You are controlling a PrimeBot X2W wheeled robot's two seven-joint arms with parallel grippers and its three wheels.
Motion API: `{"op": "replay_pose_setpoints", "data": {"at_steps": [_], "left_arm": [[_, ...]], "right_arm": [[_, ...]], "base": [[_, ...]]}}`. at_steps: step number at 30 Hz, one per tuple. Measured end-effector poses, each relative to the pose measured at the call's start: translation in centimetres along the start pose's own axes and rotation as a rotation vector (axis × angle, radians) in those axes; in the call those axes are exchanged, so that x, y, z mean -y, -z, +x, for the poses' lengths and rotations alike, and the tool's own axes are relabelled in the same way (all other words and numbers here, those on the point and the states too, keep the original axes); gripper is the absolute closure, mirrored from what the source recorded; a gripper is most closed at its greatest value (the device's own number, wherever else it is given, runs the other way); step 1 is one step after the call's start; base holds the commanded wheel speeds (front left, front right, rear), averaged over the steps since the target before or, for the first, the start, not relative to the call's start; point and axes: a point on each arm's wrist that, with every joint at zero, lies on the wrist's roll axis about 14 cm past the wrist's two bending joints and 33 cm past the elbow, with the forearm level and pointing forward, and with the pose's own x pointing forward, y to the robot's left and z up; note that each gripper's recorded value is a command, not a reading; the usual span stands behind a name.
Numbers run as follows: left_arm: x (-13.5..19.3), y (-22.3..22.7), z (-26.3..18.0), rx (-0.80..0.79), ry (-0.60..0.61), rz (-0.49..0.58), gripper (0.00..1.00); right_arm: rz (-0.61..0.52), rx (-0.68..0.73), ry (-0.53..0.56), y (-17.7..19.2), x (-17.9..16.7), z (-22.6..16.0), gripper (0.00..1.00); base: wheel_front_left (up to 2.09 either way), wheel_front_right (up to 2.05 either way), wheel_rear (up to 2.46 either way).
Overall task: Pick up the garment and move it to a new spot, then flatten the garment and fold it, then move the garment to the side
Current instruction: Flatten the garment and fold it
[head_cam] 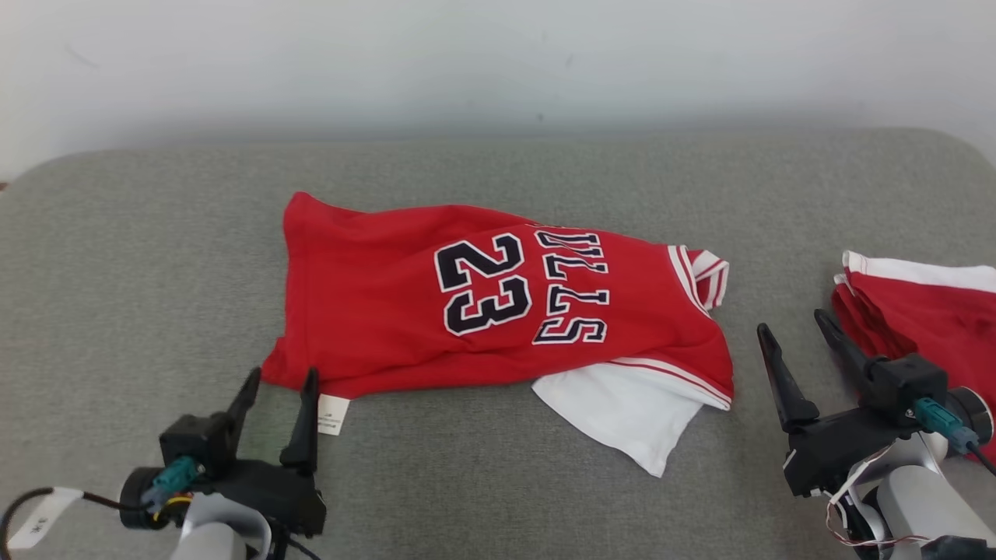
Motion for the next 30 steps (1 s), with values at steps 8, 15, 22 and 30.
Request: {"op": "replay_pose_setpoints", "data": {"at_steps": [8, 15, 22, 30], "left_arm": [[0.6, 2.4, 2.9, -0.064, 0.016, -0.021, 0.00], [1.1, 4.8, 3.5, -0.129, 0.026, -0.038, 0.02], [0.6, 5.2, 3.7, -0.140, 0.021, -0.044, 1.00], [0.2, 1.3, 6.0, -0.019, 0.040, 0.007, 1.00]], "right_arm": [[0.016, -0.037, 0.061, 1.7, 1.2, -1.1, 0.00], [0.035, -0.054, 0.092, 2.5, 1.8, -1.7, 0.00], [0.041, -0.058, 0.089, 2.7, 1.6, -1.6, 0.00], [0.056, -0.055, 0.096, 2.8, 1.7, -1.2, 0.00]], "base": [[0.00, 0.00, 0.00], [0.00, 0.00, 0.00], [0.00, 0.00, 0.00], [0.00, 0.00, 0.00]]}}
